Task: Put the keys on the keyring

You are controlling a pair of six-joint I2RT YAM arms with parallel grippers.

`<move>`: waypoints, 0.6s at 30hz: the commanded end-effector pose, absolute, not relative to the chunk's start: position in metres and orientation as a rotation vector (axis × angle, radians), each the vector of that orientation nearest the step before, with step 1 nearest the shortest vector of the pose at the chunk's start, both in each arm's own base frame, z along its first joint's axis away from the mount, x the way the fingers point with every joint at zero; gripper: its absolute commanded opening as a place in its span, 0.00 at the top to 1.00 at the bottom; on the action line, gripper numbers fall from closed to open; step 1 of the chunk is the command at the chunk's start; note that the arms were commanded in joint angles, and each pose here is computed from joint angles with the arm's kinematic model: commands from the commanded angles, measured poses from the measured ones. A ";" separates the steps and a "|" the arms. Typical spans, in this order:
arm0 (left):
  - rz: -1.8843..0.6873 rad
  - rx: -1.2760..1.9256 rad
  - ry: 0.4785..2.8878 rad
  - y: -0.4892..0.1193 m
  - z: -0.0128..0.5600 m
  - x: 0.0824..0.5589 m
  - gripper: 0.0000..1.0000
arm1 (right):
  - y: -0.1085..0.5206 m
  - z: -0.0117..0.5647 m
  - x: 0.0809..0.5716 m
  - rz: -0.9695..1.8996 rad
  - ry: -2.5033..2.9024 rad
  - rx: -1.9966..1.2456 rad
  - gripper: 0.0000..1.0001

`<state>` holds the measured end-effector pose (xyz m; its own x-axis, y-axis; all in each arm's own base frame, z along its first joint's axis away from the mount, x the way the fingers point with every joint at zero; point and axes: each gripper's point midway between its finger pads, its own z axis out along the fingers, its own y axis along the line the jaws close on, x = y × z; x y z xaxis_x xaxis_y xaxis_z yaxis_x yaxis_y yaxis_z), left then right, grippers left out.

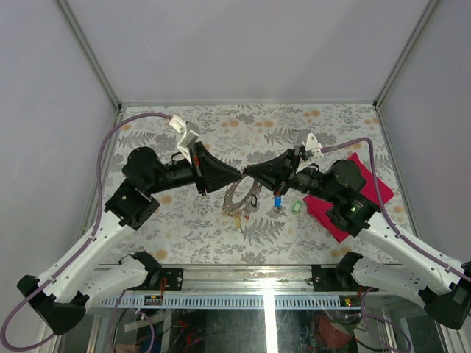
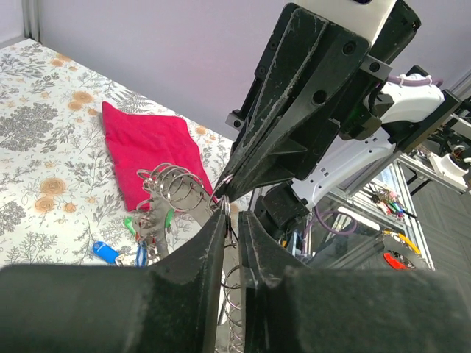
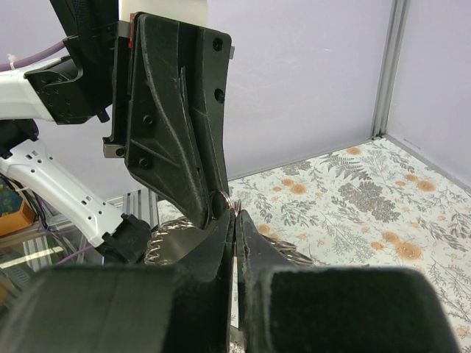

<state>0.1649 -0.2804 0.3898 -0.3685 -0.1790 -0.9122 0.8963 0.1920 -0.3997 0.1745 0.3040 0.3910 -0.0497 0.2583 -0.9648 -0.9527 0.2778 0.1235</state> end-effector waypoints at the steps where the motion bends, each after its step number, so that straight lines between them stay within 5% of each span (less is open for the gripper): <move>1: -1.354 0.731 1.385 -0.277 0.407 0.162 0.90 | 0.291 0.438 0.162 1.167 1.048 -0.726 1.00; 5: -1.345 0.744 1.365 -0.276 0.409 0.160 1.00 | 0.290 0.442 0.164 1.198 1.075 -0.678 1.00; 18: -1.310 0.856 1.274 -0.271 0.412 0.144 1.00 | 0.294 0.450 0.175 1.385 1.249 -0.440 1.00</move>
